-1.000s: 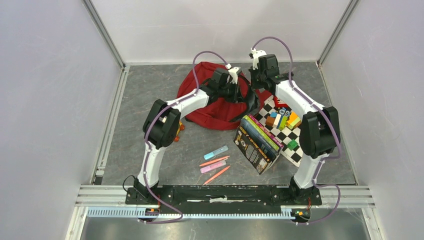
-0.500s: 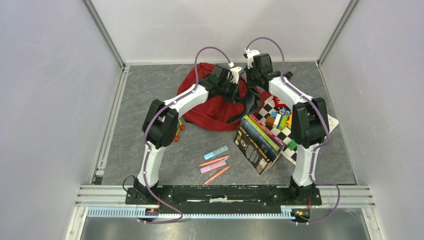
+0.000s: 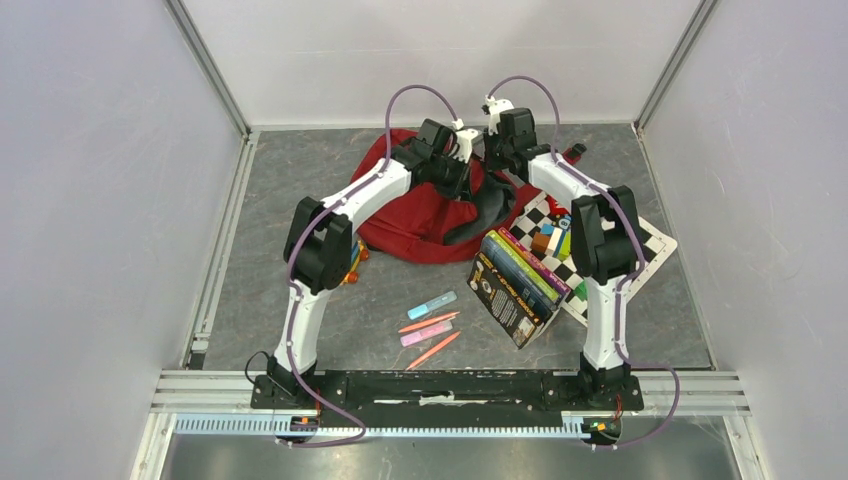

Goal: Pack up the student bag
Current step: Unzip the student bag at the center of the board.

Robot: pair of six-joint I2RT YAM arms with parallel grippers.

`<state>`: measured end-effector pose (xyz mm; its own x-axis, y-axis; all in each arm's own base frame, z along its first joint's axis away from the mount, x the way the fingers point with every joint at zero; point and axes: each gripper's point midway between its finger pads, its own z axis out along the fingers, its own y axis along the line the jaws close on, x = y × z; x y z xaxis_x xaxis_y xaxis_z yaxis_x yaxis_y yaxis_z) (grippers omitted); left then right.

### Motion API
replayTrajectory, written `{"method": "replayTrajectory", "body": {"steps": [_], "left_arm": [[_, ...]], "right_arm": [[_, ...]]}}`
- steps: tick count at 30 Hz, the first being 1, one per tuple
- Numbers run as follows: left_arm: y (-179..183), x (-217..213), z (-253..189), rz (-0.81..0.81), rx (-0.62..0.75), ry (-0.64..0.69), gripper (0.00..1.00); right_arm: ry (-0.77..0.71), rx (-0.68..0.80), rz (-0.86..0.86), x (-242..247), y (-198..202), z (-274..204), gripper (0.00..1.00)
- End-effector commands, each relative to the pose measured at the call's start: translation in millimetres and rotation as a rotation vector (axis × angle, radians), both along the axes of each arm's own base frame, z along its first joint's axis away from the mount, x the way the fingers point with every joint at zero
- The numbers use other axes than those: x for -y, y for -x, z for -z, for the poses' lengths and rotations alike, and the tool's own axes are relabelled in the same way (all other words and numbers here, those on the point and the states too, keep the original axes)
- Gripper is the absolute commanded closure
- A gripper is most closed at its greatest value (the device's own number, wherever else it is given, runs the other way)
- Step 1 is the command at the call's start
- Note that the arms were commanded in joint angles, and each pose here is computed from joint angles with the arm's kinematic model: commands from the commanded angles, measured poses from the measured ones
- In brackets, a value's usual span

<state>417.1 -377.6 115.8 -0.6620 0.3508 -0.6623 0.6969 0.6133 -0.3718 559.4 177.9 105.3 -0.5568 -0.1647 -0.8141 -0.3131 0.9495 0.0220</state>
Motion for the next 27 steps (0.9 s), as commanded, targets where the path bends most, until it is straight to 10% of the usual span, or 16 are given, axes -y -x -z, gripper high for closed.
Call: {"method": "replayTrajectory", "body": {"steps": [1,18,27], "left_arm": [[12,2,-10,0.077,-0.025,-0.002,0.98],[18,-3,-3,0.129,-0.084,0.010,0.98],[-35,-36,-35,-0.111,-0.083,0.124,0.98]], "right_arm": [[-0.038,0.141,0.049,3,-37,-27,1.00],[-0.224,0.192,0.048,-36,-67,-23,0.98],[-0.159,0.234,0.103,-15,-60,-46,0.76]]}}
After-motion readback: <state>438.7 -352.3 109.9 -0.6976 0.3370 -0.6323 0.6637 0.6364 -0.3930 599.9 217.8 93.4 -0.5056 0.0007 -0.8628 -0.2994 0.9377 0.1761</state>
